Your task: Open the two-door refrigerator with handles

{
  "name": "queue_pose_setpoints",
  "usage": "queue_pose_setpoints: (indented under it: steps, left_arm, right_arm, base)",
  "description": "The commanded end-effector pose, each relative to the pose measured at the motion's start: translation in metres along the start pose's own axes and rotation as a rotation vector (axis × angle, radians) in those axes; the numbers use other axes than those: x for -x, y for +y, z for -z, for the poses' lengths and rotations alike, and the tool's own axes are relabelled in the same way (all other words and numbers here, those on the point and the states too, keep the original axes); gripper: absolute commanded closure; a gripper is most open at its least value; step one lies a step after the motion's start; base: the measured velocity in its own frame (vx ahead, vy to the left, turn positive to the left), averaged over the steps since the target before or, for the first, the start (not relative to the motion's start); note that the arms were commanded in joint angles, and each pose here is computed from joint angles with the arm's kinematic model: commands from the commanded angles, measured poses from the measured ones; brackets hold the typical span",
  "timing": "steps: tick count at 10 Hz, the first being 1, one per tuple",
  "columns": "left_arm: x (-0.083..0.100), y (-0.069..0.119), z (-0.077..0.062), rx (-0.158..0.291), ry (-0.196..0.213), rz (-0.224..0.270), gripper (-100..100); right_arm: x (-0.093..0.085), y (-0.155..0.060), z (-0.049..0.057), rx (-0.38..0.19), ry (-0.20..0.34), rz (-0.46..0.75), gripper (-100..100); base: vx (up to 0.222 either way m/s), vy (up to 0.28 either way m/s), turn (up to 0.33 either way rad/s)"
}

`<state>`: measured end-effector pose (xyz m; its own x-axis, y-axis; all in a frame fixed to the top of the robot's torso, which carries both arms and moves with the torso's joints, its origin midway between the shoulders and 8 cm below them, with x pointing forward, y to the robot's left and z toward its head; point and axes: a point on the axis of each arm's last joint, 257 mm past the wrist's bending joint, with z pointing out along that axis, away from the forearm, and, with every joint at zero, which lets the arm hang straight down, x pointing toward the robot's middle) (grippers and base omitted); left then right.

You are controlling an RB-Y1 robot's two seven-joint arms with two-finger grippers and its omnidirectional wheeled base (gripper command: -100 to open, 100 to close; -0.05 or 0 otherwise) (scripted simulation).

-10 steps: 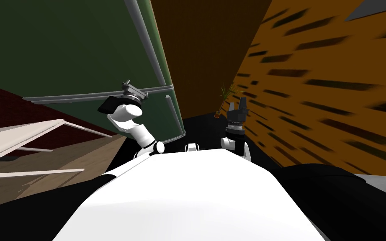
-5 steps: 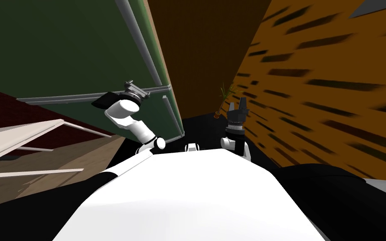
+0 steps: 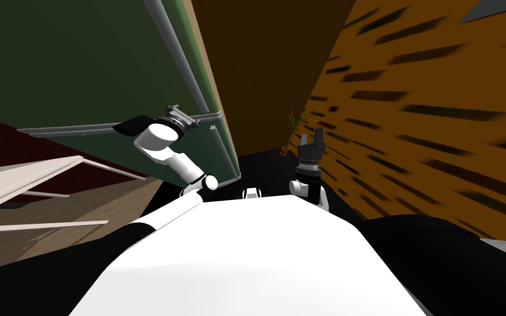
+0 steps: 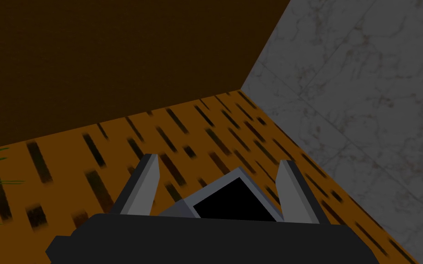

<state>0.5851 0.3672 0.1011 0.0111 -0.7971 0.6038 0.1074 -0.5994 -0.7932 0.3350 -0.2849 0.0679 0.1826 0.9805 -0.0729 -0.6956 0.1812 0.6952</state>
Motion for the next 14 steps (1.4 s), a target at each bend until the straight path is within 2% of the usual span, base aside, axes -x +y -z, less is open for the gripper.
queue_pose_setpoints:
  steps: [1, 2, 4, 8, 10, 13, 14]
  left_arm:
    - [-0.008, 0.008, -0.004, 0.055, 0.011, 0.041, -100]
    - [-0.007, 0.009, -0.003, 0.06, 0.01, 0.041, -100]
    - [-0.019, 0.01, -0.007, 0.103, 0.03, 0.082, -100]
    - [-0.031, 0.012, -0.007, 0.166, 0.05, 0.119, -100]
    - [-0.035, 0.01, -0.007, 0.185, 0.059, 0.131, -100]
    - [-0.034, 0.006, -0.007, 0.177, 0.055, 0.126, -100]
    - [-0.034, 0.006, -0.007, 0.177, 0.055, 0.126, 100]
  right_arm:
    - [0.0, 0.0, 0.0, 0.0, 0.0, 0.0, 0]
    - [0.0, 0.0, 0.0, 0.0, 0.0, 0.0, 0]
    - [0.0, 0.0, 0.0, 0.0, 0.0, 0.0, 0]
    - [0.0, 0.0, 0.0, 0.0, 0.0, 0.0, 0]
    - [0.0, 0.0, 0.0, 0.0, 0.0, 0.0, 0]
    - [0.0, 0.0, 0.0, 0.0, 0.0, 0.0, 0]
    - [0.0, 0.0, 0.0, 0.0, 0.0, 0.0, 0]
  base:
    - [0.022, -0.06, 0.017]
    - [0.017, -0.047, 0.007]
    - [0.02, -0.058, 0.014]
    - [0.016, -0.051, 0.013]
    - [0.015, -0.048, 0.01]
    - [0.057, -0.02, -0.015]
    - [0.014, 0.003, 0.025]
